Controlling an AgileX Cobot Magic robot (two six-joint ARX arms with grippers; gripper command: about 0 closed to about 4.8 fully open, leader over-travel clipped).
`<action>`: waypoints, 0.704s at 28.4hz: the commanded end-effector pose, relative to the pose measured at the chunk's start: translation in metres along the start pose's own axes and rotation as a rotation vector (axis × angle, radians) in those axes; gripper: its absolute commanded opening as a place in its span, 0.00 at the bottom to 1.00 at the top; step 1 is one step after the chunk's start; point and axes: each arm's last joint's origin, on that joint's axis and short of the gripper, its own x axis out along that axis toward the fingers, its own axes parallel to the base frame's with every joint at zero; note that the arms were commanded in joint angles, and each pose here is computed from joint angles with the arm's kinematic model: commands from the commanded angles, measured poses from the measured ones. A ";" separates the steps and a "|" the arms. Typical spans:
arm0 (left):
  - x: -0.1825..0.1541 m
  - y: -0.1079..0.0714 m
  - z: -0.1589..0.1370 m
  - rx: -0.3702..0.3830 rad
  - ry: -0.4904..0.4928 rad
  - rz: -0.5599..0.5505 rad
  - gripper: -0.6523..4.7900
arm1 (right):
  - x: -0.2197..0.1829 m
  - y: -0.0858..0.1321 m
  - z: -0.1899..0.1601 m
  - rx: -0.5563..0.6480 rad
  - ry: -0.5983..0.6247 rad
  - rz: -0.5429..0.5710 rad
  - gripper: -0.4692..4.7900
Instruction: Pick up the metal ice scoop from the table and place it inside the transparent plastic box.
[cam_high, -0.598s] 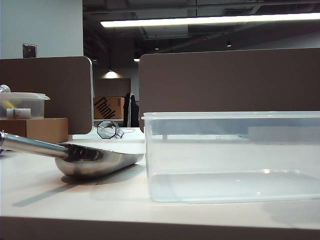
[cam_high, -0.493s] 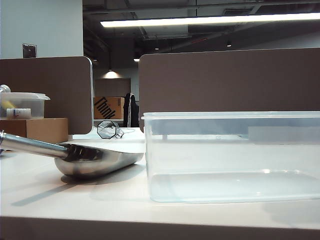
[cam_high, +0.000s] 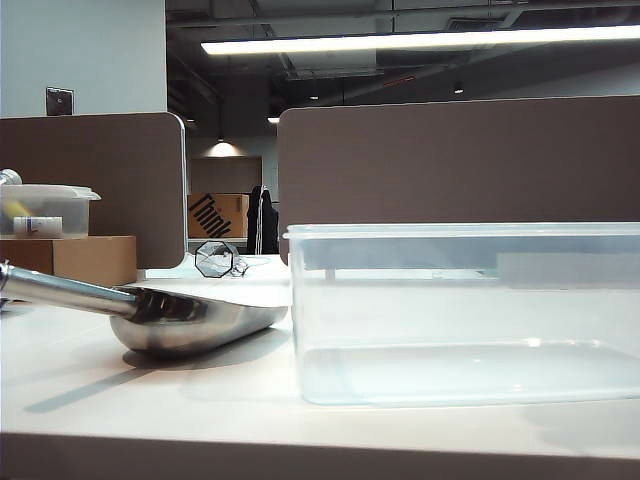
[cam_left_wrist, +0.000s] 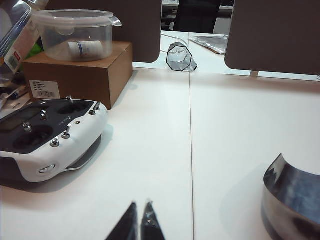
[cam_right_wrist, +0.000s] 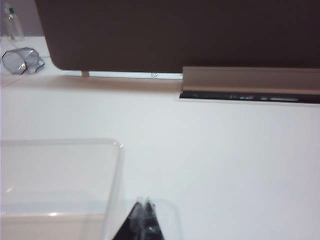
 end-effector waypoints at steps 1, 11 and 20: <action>0.000 -0.001 0.002 -0.037 -0.023 -0.028 0.16 | 0.003 0.008 -0.004 -0.003 0.050 0.073 0.09; -0.001 -0.007 0.002 -0.155 0.007 -0.256 0.16 | -0.002 0.046 -0.014 -0.030 0.167 0.444 0.09; -0.003 -0.014 -0.004 -0.247 0.121 -0.447 0.16 | -0.009 0.060 -0.016 -0.041 0.178 0.604 0.09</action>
